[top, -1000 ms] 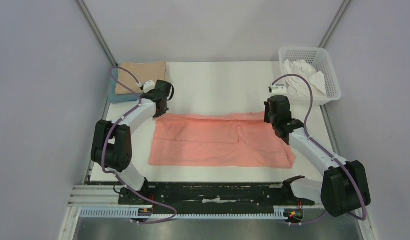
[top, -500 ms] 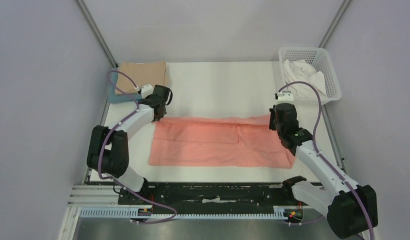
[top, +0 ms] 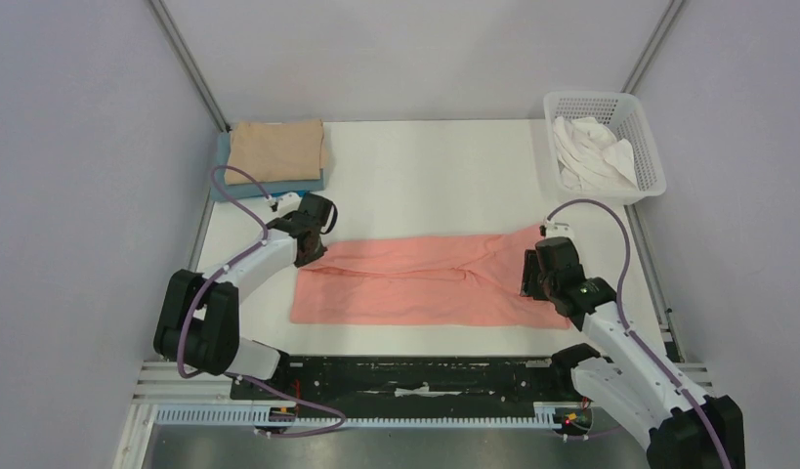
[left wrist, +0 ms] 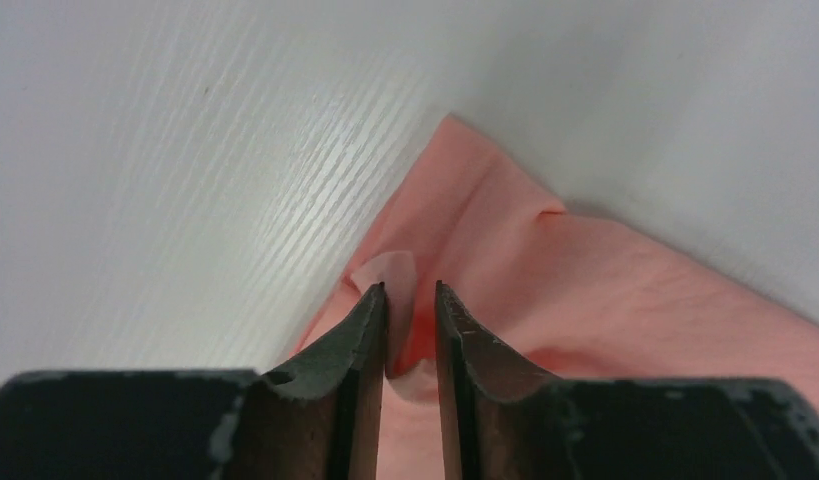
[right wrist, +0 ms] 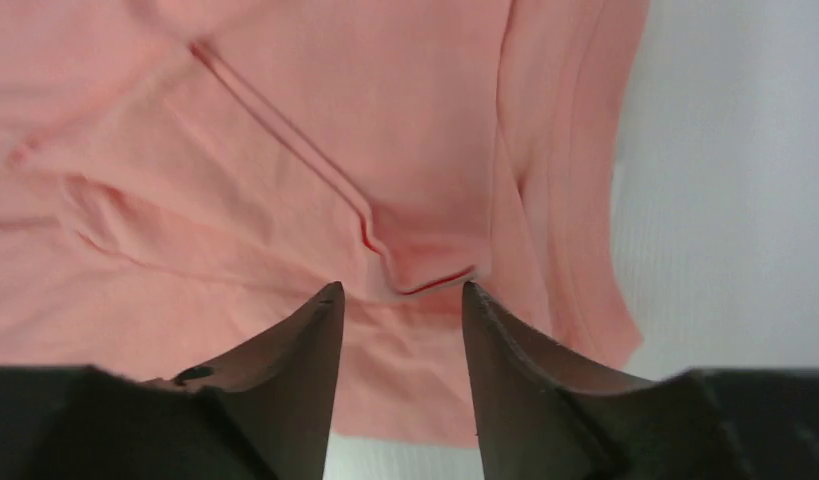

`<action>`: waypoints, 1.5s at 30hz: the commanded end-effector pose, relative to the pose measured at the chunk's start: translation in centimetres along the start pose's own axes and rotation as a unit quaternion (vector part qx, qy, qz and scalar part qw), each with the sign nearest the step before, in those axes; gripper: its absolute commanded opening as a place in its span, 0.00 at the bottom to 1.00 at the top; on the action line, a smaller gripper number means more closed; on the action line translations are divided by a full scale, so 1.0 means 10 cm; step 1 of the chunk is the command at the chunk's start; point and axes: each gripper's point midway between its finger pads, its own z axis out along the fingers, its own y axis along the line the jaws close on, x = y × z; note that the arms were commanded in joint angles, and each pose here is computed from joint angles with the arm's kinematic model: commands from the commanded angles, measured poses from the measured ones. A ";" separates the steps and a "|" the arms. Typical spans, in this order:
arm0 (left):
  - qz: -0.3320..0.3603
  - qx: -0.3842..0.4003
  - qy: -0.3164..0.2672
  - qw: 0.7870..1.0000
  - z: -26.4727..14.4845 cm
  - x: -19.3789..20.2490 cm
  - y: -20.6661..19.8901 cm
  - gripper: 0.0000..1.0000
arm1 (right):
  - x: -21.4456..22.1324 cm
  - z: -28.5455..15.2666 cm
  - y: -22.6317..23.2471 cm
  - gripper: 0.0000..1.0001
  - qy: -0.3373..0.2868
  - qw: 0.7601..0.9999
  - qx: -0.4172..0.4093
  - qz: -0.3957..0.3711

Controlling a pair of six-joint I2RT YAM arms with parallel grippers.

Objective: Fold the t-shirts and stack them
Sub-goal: Fold the other side of the tshirt into a rectangle

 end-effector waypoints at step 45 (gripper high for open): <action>-0.010 0.082 0.096 0.992 0.07 0.38 -0.22 0.84 | 0.38 -0.14 1.06 0.98 0.011 0.934 -0.343 -0.102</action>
